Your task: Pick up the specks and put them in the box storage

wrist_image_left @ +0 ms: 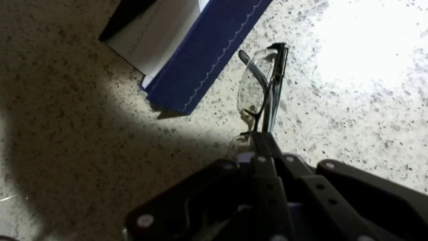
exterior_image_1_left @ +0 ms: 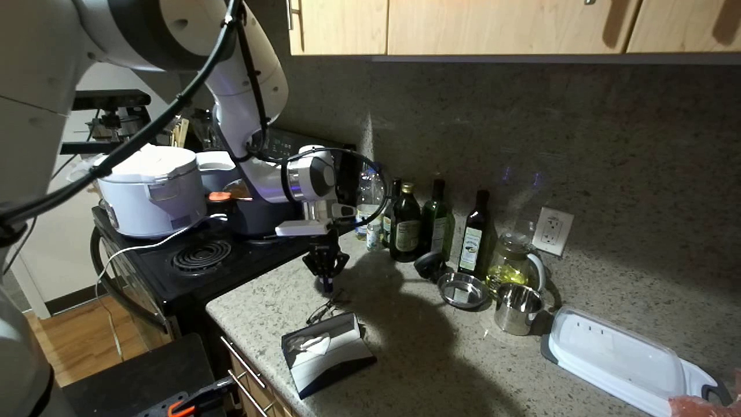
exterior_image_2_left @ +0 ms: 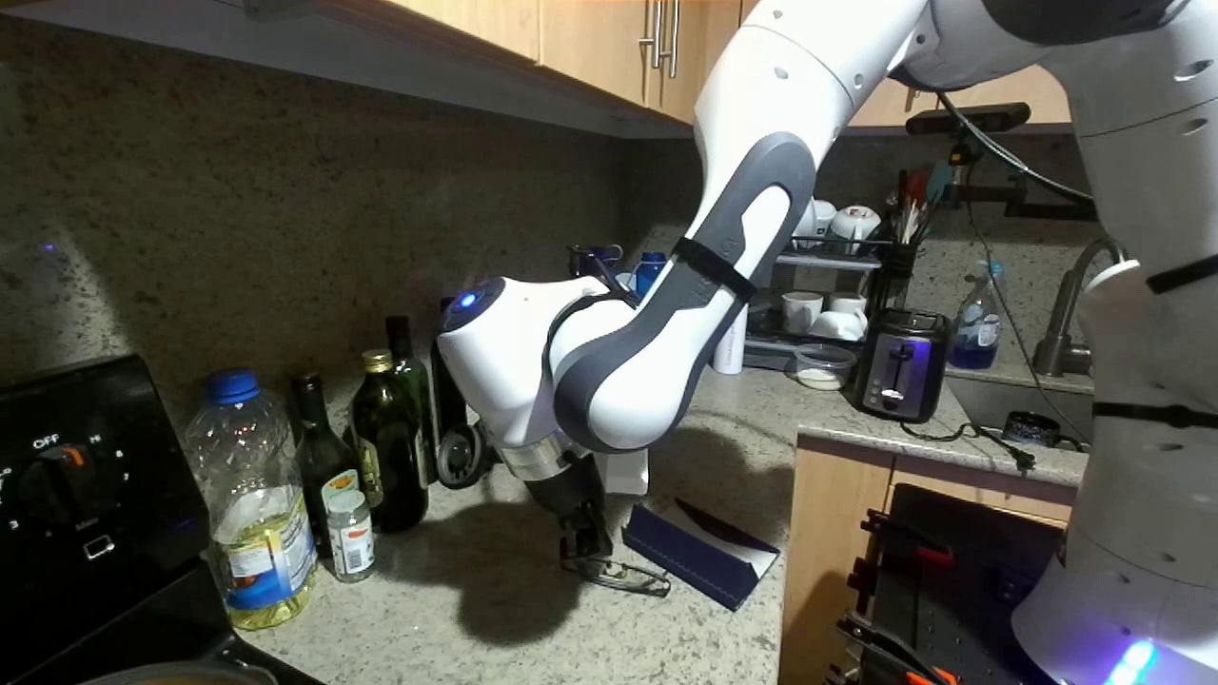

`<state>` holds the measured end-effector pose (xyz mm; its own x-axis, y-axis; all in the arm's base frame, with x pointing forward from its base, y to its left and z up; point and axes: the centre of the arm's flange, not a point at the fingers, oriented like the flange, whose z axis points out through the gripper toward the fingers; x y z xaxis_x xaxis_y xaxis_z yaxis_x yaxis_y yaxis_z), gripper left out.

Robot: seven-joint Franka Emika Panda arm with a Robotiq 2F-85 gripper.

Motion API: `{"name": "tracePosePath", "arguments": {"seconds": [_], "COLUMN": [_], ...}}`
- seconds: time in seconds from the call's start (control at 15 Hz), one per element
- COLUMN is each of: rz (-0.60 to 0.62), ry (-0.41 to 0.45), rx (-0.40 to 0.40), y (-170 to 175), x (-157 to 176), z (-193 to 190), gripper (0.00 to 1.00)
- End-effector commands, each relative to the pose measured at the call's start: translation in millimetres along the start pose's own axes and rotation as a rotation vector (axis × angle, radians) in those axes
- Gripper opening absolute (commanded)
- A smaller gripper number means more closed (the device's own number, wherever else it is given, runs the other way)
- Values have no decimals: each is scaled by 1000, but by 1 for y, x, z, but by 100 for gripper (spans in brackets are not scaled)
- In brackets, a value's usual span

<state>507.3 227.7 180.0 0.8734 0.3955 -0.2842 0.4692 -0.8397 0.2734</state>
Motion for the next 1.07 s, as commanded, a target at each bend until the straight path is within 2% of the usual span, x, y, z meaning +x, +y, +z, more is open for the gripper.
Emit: {"name": "tracePosePath", "arguments": {"seconds": [0.0,0.47,0.73,1.0], "rz": [-15,-21,-53,-84], "ry": [-1,-22,6,32], "rx": [-7,12,34,55], "y": [3,3,1,-1], "x": [-13,-12,-12,-16], "z": [-15,-1,1,3], "gripper": [0,0,3,0]}}
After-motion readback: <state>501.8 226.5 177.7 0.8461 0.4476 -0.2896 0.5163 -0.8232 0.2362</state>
